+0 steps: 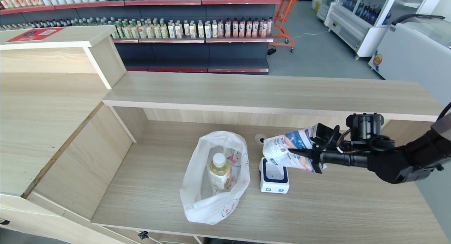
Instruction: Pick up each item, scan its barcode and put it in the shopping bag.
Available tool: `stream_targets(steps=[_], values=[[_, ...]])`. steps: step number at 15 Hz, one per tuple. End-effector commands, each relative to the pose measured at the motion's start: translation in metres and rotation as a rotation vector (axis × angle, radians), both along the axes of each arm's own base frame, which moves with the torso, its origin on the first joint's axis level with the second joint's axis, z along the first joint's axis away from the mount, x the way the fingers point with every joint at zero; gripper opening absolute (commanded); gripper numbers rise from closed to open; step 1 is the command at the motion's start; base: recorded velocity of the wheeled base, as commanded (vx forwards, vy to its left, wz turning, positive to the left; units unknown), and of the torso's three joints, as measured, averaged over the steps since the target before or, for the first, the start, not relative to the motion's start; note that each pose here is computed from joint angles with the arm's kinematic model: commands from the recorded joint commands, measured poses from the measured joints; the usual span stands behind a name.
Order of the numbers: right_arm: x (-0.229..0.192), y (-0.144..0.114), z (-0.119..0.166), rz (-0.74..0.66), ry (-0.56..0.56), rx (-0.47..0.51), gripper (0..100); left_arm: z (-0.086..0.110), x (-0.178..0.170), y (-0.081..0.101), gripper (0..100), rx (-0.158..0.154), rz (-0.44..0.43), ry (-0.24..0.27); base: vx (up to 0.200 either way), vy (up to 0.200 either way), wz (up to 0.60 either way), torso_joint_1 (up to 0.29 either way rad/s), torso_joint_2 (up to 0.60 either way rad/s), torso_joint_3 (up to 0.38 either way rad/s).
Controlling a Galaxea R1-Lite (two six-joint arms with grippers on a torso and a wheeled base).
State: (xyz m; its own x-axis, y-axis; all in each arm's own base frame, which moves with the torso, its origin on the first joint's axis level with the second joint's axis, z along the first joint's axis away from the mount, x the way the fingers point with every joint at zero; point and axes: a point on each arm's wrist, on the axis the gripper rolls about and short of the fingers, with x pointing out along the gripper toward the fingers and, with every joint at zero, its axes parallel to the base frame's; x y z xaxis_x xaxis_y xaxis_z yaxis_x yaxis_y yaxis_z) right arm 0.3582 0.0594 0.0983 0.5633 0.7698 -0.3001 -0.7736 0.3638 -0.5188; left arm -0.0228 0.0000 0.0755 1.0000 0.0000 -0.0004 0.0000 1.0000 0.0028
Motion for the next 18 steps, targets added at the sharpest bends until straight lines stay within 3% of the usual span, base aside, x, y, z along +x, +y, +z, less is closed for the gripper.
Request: stream_targets(steps=[1,9,18], values=[[0.02,0.005,-0.03,0.072,0.006,-0.017,0,0.0,0.0,0.0,100,0.0,0.0,0.0,0.0,0.0,0.0,0.0,0.0,0.0],[0.025,0.011,-0.054,0.144,-0.041,-0.081,0,0.0,0.0,0.0,100,-0.001,0.0,0.0,0.0,0.0,0.0,0.0,0.0,0.0],[0.023,0.005,-0.041,0.14,-0.068,-0.072,0,0.0,0.0,0.0,100,0.0,0.0,0.0,0.0,0.0,0.0,0.0,0.0,0.0]])
